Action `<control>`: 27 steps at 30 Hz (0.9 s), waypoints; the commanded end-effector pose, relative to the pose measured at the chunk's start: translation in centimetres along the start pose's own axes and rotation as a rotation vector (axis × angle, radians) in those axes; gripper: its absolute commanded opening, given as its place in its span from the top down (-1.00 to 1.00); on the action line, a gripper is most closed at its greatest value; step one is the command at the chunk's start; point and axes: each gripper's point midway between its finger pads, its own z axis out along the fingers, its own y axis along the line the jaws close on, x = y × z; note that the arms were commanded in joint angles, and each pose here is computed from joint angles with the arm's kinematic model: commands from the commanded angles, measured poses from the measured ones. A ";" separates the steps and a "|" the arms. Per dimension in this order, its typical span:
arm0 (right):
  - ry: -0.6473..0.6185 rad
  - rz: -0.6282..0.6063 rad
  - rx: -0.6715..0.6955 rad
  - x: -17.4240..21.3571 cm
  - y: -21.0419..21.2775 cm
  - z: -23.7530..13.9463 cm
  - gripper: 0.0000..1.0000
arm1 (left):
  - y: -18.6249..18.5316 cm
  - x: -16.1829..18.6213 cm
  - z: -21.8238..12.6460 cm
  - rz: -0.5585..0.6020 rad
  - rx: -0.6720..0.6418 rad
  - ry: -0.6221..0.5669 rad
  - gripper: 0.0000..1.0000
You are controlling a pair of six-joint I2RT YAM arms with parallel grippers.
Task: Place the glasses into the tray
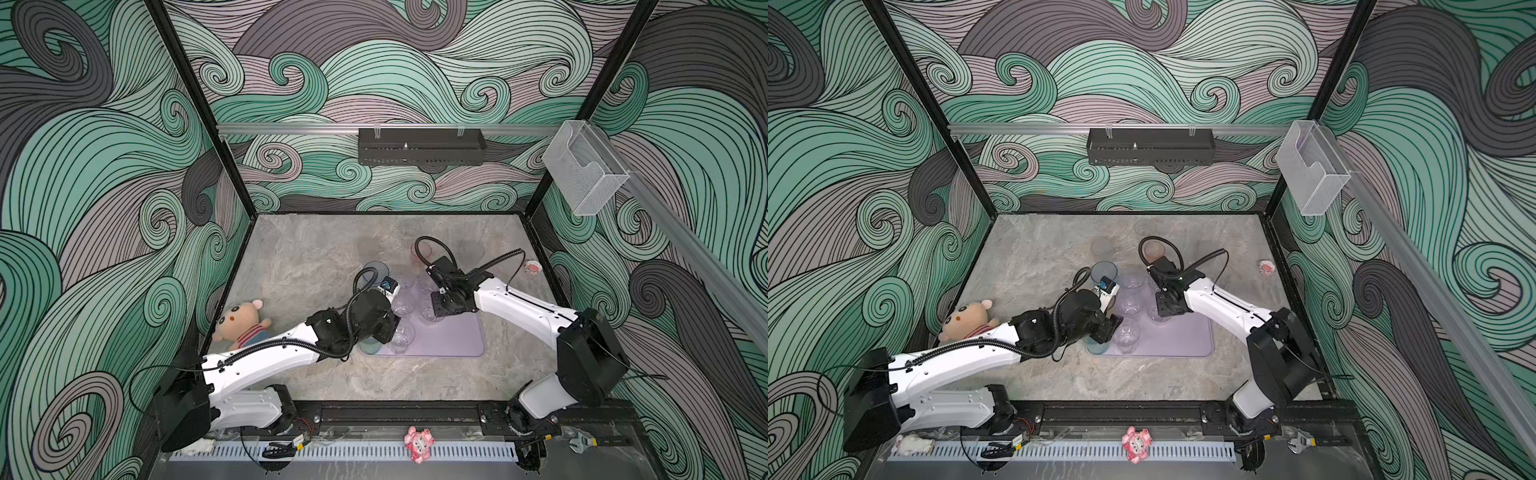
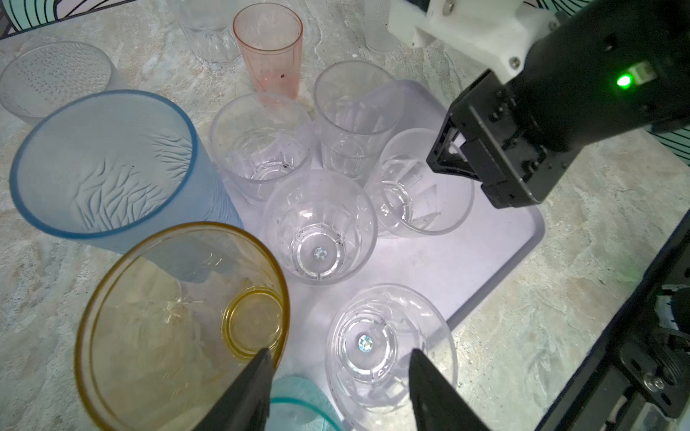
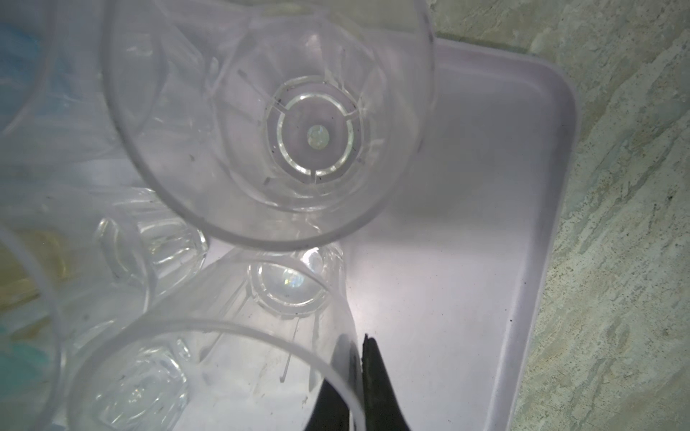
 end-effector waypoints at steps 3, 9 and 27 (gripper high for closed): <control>-0.013 -0.018 0.012 -0.8 0.1 -0.5 0.87 | 0.2 -0.9 -0.6 0.002 -0.023 -0.015 -0.23; 0.006 -0.019 0.008 -0.3 -0.1 -1.0 0.83 | 0.6 -1.2 -0.8 0.003 -0.040 -0.030 -0.24; -0.241 0.054 -0.093 -14.0 1.3 -8.3 0.46 | 10.8 -8.5 -5.7 -0.047 -0.248 -0.240 -0.38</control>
